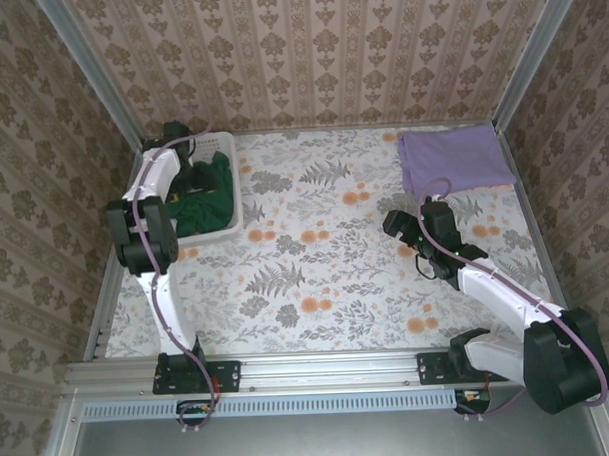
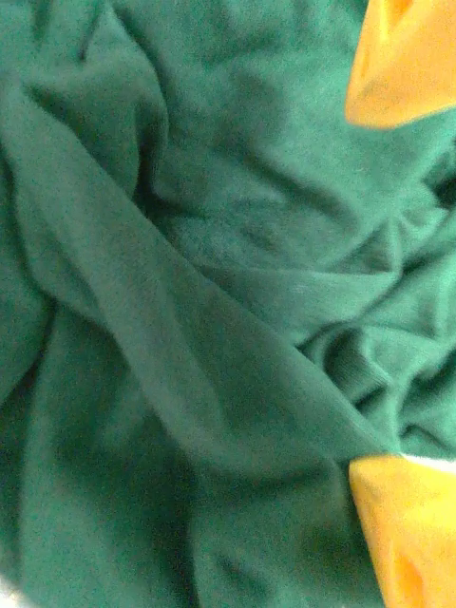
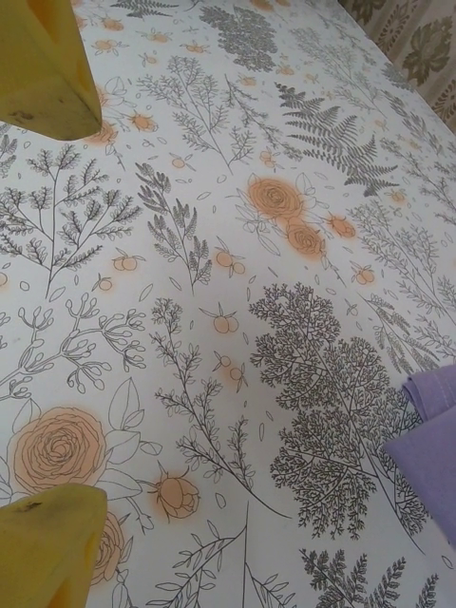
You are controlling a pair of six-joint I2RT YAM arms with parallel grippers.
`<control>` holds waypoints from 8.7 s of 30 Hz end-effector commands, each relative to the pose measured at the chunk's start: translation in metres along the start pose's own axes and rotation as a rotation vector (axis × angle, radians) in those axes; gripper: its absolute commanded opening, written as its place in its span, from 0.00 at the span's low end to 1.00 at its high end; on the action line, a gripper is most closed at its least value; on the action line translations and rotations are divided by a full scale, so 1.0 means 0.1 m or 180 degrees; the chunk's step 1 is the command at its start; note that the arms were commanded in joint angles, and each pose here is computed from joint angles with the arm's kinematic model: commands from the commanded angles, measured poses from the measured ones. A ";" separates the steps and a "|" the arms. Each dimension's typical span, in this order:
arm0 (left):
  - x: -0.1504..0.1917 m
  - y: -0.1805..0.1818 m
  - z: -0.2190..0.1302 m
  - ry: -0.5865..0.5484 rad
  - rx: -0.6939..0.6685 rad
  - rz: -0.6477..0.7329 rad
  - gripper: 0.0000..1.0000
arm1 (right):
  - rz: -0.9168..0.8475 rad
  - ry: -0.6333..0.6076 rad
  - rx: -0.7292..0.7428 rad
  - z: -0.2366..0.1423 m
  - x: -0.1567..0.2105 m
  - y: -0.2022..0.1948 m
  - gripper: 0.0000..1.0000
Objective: Fold and stack the t-shirts
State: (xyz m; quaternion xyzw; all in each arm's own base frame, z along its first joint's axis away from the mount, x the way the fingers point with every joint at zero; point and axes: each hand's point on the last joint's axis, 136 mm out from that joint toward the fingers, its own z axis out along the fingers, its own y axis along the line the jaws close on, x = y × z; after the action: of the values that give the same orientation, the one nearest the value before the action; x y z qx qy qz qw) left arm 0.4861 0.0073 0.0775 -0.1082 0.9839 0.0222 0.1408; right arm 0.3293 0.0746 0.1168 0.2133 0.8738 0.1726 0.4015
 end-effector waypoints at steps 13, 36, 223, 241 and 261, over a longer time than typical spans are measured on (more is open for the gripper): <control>-0.75 -0.09 -1.26 -0.1352 0.0438 -0.0318 0.00 | -0.0035 -0.0006 -0.0081 -0.01 -0.07 0.12 0.94; 0.38 -2.36 -4.72 -0.3683 0.1400 0.1546 0.00 | -0.0080 -0.0144 -0.0235 -0.09 -0.12 0.20 0.94; 1.29 -0.94 -4.26 -0.3334 0.2118 0.0486 0.00 | -0.0505 -0.1027 -0.0583 -2.09 -1.46 1.12 0.00; 1.61 -1.18 -5.76 -0.3721 0.3620 0.1147 0.00 | -0.0390 -0.2148 -0.1273 -3.54 -2.34 1.61 0.00; 0.18 -0.09 -2.45 -0.2050 0.1356 -0.1467 0.60 | -0.0833 -0.0136 -0.0571 0.29 -1.91 2.49 0.00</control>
State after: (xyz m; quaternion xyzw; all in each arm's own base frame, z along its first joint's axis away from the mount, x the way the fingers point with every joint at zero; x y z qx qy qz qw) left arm 0.4123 -0.0352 0.3170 -0.2282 0.8351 -0.1763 0.4685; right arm 0.5046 0.1676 0.3964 0.0880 0.8209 0.1884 0.5319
